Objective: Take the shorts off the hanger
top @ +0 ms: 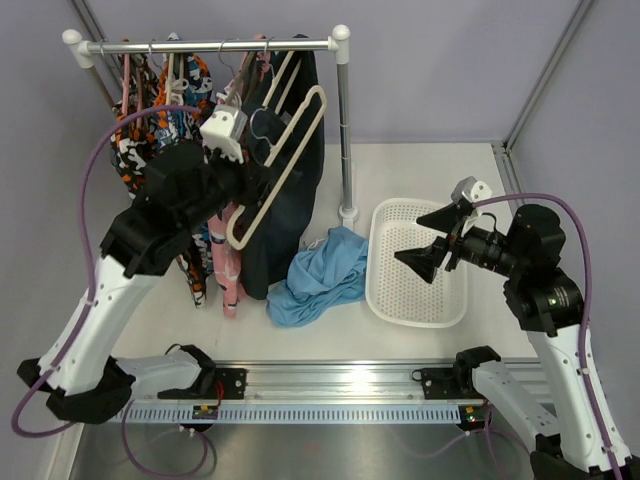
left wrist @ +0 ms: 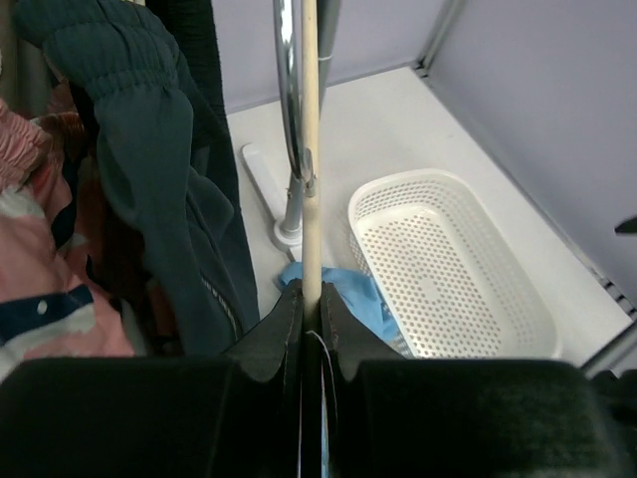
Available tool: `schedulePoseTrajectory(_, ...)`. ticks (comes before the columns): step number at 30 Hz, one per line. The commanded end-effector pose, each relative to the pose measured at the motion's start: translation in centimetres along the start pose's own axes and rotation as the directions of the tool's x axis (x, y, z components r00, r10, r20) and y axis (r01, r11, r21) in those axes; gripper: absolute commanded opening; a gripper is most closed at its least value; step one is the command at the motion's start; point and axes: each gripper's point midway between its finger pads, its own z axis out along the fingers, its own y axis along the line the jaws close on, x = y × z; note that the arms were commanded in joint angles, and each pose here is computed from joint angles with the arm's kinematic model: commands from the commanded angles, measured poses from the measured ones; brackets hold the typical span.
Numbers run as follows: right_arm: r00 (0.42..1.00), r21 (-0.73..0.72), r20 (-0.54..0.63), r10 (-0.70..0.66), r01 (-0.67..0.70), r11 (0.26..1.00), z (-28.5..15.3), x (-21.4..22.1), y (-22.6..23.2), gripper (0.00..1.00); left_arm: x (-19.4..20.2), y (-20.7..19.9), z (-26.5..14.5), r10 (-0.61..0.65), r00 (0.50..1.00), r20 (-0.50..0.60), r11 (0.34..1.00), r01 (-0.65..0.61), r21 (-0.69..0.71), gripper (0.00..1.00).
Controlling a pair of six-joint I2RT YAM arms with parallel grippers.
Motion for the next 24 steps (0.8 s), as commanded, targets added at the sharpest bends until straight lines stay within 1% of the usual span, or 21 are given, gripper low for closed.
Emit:
schedulePoseTrajectory(1, 0.999, 0.039, 0.05, 0.021, -0.023, 0.999, -0.1, -0.2, -0.5, 1.0, -4.9, 0.5, 0.5, -0.022, 0.987, 0.158, 0.997, 0.033, -0.067, 0.0)
schedulePoseTrajectory(3, 0.998, 0.032, 0.052, 0.039, -0.041, 0.999, 0.0, 0.5, -0.6, 0.99, -5.3, 0.6, 1.8, -0.015, 0.987, 0.161, 0.996, 0.03, -0.088, 0.0)
schedulePoseTrajectory(4, 0.998, 0.029, 0.058, 0.039, -0.041, 0.999, -0.1, 0.5, -0.4, 1.0, -6.4, 0.6, 1.8, -0.014, 0.982, 0.187, 0.994, 0.034, -0.105, 0.0)
schedulePoseTrajectory(6, 0.996, 0.017, 0.063, 0.058, -0.059, 0.998, 0.0, 1.1, -0.4, 1.0, -6.6, 0.6, 3.2, 0.003, 0.984, 0.181, 0.992, 0.02, -0.126, 0.0)
schedulePoseTrajectory(7, 0.996, 0.015, 0.073, 0.056, -0.058, 0.998, -0.2, 1.0, -0.3, 0.99, -7.6, 0.8, 3.3, 0.009, 0.979, 0.202, 0.989, 0.021, -0.149, 0.0)
schedulePoseTrajectory(10, 0.994, -0.003, 0.09, 0.061, -0.061, 0.998, -0.3, 1.5, 0.0, 0.99, -7.5, 0.5, 5.7, 0.048, 0.982, 0.183, 0.985, -0.016, -0.17, 0.0)
schedulePoseTrajectory(11, 0.994, -0.004, 0.092, 0.06, -0.059, 0.998, -0.2, 2.0, -0.1, 0.99, -8.5, 0.2, 5.7, 0.052, 0.978, 0.204, 0.986, -0.017, -0.168, 0.0)
schedulePoseTrajectory(12, 0.992, -0.013, 0.093, 0.089, -0.088, 0.996, -0.2, 2.1, 0.2, 0.99, -7.7, 0.1, 7.5, 0.074, 0.983, 0.166, 0.983, -0.044, -0.177, 0.0)
schedulePoseTrajectory(13, 0.991, -0.011, 0.099, 0.086, -0.085, 0.996, -0.4, 2.1, 0.2, 0.99, -7.8, 0.1, 8.2, 0.083, 0.984, 0.159, 0.981, -0.052, -0.188, 0.0)
schedulePoseTrajectory(14, 0.991, -0.014, 0.097, 0.091, -0.09, 0.996, -0.3, 2.5, 0.2, 0.99, -9.4, -0.1, 7.9, 0.083, 0.978, 0.19, 0.981, -0.046, -0.189, 0.0)
schedulePoseTrajectory(15, 0.991, -0.019, 0.098, 0.095, -0.093, 0.995, -0.4, 2.6, 0.3, 0.99, -9.5, 0.0, 8.4, 0.099, 0.978, 0.181, 0.977, -0.062, -0.202, 0.0)
schedulePoseTrajectory(16, 0.991, -0.022, 0.1, 0.094, -0.092, 0.995, -0.4, 2.7, 0.3, 0.99, -9.0, 0.2, 9.8, 0.11, 0.981, 0.162, 0.973, -0.073, -0.22, 0.0)
schedulePoseTrajectory(17, 0.99, -0.02, 0.095, 0.104, -0.103, 0.994, -0.4, 3.0, 0.2, 0.99, -10.2, 0.1, 9.7, 0.113, 0.976, 0.187, 0.972, -0.07, -0.226, 0.0)
schedulePoseTrajectory(19, 0.989, -0.036, 0.097, 0.111, -0.108, 0.994, -0.4, 3.2, 0.5, 1.0, -9.9, 0.7, 11.1, 0.14, 0.975, 0.171, 0.961, -0.092, -0.261, 0.0)
schedulePoseTrajectory(21, 0.989, -0.041, 0.096, 0.115, -0.111, 0.993, -0.4, 3.4, 0.5, 0.99, -10.7, 1.1, 11.5, 0.153, 0.97, 0.187, 0.954, -0.096, -0.283, 0.0)
schedulePoseTrajectory(24, 0.989, -0.045, 0.098, 0.11, -0.106, 0.993, -0.4, 3.4, 0.7, 1.0, -10.7, 2.1, 12.5, 0.158, 0.97, 0.187, 0.943, -0.092, -0.319, 0.0)
